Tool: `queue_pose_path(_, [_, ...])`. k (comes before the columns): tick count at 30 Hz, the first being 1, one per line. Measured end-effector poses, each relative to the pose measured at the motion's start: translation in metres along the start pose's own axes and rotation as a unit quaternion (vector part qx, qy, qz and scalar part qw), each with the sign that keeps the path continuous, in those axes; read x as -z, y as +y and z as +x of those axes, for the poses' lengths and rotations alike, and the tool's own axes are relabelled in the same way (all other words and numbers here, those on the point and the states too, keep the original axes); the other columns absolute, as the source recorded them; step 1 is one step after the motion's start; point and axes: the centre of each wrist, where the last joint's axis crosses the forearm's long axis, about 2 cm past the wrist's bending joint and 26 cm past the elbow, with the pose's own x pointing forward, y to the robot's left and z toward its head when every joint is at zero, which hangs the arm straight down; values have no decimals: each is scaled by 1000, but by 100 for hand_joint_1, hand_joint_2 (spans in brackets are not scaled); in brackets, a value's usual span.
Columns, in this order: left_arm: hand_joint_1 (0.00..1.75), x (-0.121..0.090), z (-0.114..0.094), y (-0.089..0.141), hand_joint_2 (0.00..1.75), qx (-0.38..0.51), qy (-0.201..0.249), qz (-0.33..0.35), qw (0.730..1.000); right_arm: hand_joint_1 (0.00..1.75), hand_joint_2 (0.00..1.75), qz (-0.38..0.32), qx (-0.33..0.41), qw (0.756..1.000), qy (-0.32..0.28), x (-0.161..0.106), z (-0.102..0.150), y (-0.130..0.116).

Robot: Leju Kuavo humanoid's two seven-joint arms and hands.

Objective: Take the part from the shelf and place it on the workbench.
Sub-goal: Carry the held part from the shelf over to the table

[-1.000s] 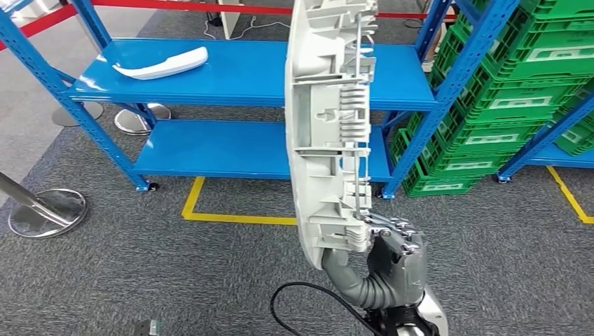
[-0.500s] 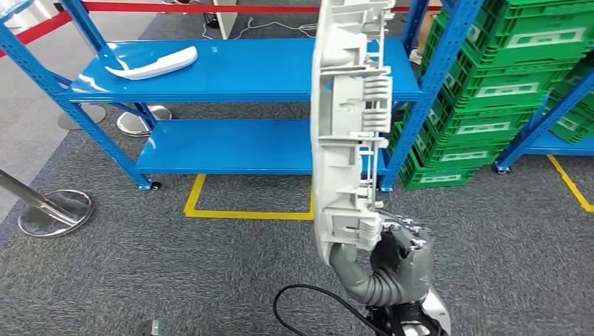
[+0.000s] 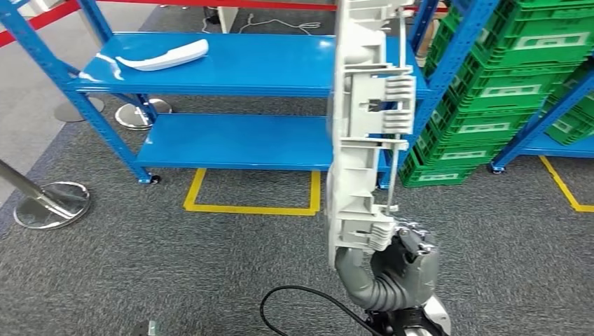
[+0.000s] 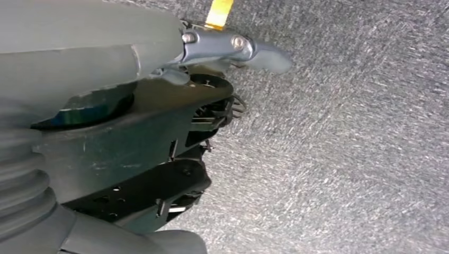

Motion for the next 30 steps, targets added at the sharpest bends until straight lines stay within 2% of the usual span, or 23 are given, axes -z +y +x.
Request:
queue_pose_path(3, [0,0,-1,1,175,15,9,13,1000,175,175,-5,-1,1000,0,0,0,0])
queue_pose_path(8, [0,0,-1,2,175,57,57,50,995,175,175,-11,5,1000,1,1,0,0])
queue_pose_path(11, [0,0,0,1,175,77,72,57,993,175,175,-14,9,1000,0,3,0,1])
queue_pose_path(30, [0,1,2,-2,175,99,69,52,991,175,175,-27,-23,999,-3,3,2,1])
